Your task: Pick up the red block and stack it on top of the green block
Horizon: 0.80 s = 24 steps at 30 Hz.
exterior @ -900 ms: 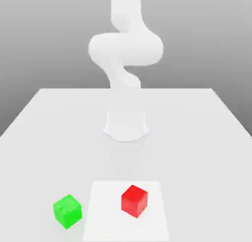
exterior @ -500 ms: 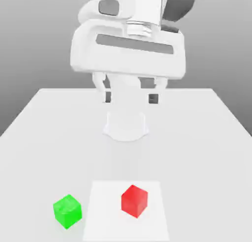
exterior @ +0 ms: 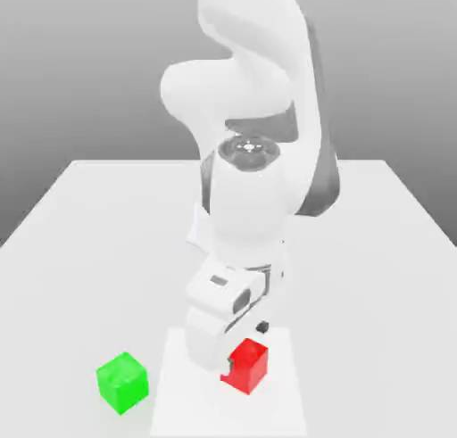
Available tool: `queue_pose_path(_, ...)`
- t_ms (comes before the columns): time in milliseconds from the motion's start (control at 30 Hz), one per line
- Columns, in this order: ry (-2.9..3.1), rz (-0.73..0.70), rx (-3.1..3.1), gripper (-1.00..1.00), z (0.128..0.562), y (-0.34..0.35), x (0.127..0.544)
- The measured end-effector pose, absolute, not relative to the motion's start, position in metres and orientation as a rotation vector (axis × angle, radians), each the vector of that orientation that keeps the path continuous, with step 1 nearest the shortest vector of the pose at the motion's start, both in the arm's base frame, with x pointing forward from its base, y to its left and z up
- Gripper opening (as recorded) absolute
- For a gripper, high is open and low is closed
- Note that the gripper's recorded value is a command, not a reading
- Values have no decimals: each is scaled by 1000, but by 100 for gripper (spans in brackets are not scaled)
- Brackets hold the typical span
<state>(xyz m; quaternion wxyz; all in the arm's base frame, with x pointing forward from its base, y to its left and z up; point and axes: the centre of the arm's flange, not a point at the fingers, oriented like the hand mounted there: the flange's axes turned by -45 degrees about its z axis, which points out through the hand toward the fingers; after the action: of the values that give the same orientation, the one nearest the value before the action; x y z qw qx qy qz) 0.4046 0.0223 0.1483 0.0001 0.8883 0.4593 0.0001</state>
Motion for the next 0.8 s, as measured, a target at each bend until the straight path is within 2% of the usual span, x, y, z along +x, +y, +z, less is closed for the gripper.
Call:
queue_pose_path(233,1444,-2,2791,-100,147,22,404)
queue_pose_path(433,1432,-1,2797,-100,202,21,405)
queue_pose_path(800,366,-5,3119,-100,230,-83,423)
